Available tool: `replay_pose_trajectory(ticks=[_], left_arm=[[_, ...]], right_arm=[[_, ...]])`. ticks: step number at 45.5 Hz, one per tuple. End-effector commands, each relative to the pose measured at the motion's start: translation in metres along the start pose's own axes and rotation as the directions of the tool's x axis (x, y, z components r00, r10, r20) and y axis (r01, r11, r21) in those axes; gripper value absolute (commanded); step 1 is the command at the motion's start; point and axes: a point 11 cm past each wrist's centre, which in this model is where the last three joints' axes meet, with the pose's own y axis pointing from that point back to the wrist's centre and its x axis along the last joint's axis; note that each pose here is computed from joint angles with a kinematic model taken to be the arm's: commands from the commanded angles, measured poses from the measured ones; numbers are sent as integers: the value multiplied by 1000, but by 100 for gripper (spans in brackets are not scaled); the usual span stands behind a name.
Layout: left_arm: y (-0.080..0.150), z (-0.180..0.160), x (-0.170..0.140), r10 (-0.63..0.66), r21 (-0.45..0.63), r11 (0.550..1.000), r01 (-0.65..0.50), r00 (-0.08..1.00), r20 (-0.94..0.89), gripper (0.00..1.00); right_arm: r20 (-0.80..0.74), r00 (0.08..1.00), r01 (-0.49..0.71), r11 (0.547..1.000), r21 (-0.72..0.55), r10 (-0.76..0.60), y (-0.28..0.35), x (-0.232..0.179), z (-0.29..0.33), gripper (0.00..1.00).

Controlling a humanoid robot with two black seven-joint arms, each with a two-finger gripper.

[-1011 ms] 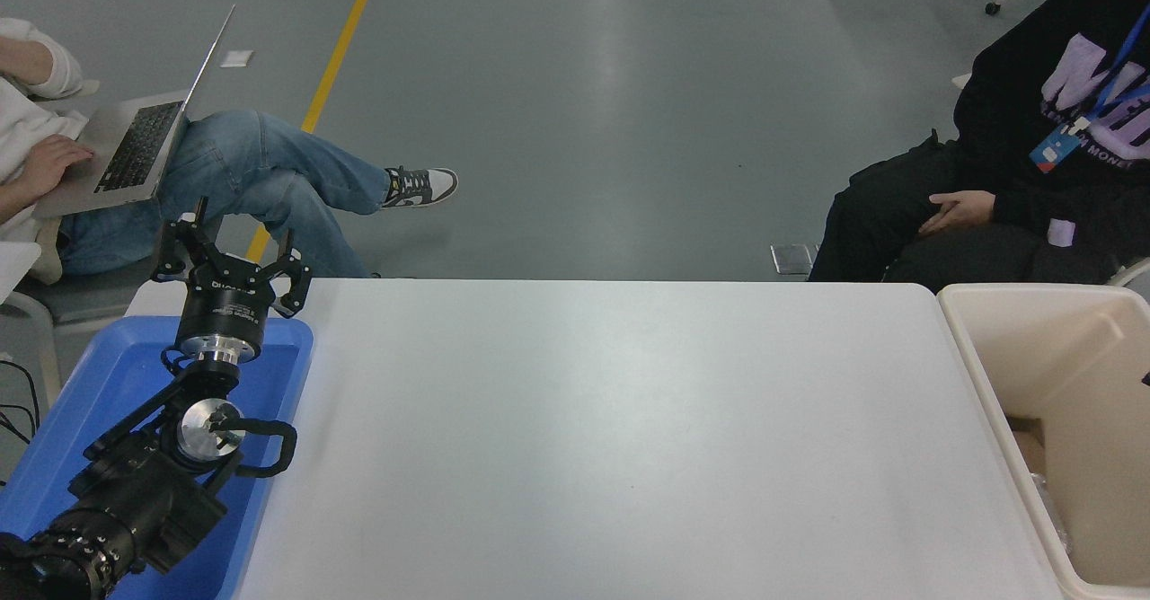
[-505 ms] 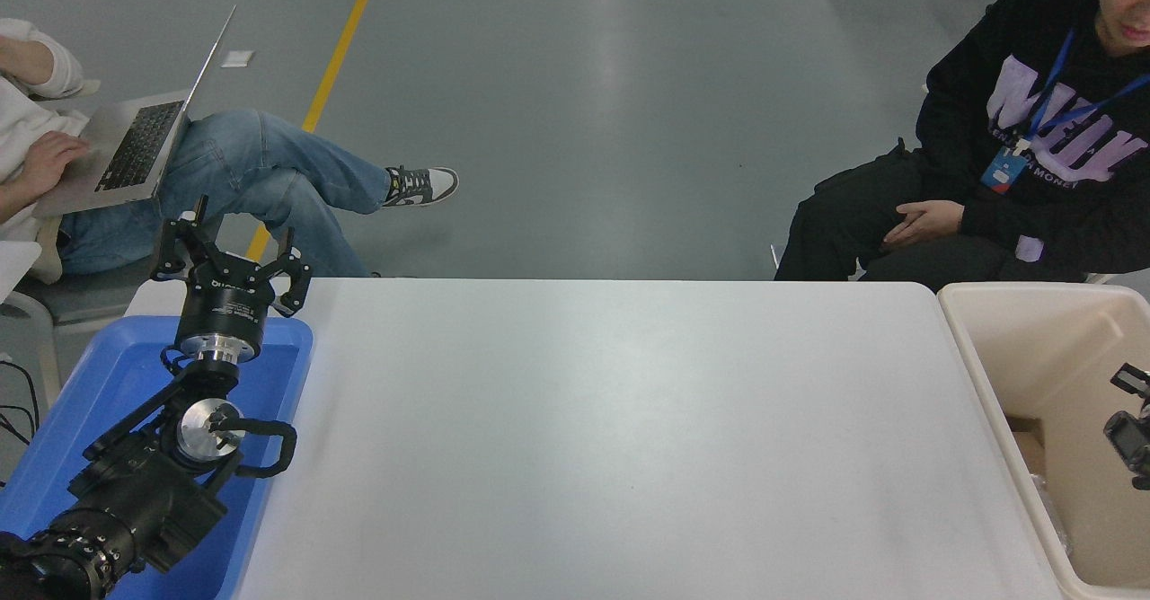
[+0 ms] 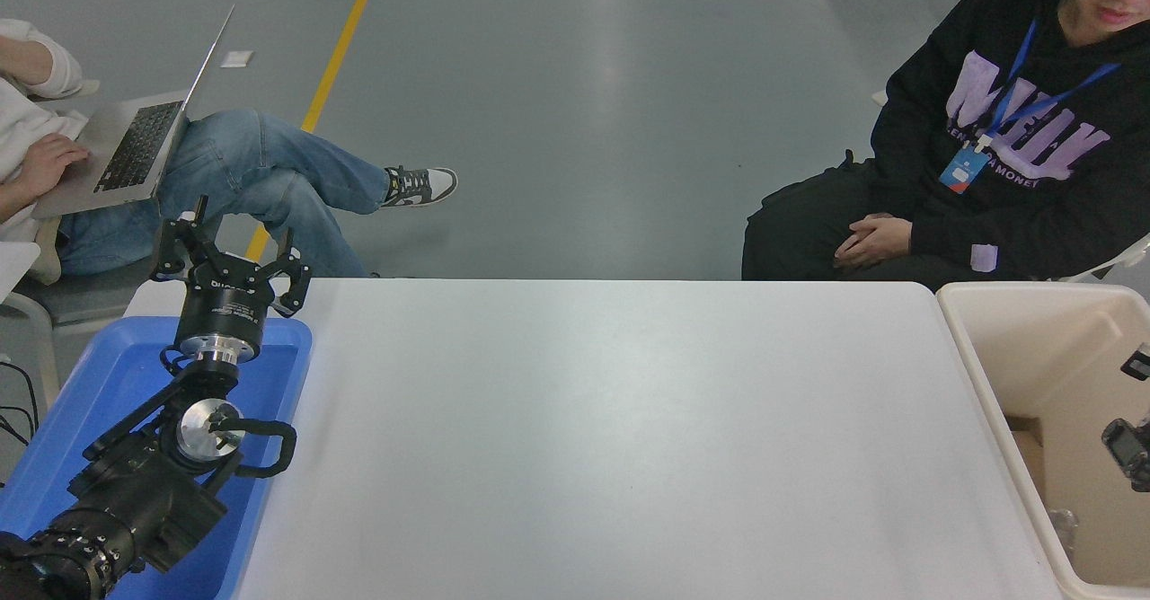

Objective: Pick up paper ball place in dustbin

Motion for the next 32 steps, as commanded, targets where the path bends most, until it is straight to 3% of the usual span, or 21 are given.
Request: replay_pose_trajectory(ticks=[1,10,18,26,32], left_arm=[[0,0,1,2,0,1000,-2,1000,0,99],[0,0,0,-1,0,1000,1,1000,-1,99],[0,0,0,0,2,1000,0,1000,0,99],[0,0,0,0,3,1000,0,1000,1,99],[0,0,-1,-2,2,1000,2,1000,1,99]], right_arm=[[72,995,62,996,56,-66,9,31,-25,99],[83,970,215,967,136,-228,37,29,-44,100],[15,912,397,889,227,-411,81,24,-66,100],[-132,842,538,796,278,-523,118,48,-91,100],[-273,741,672,676,303,-614,151,77,-115,100]])
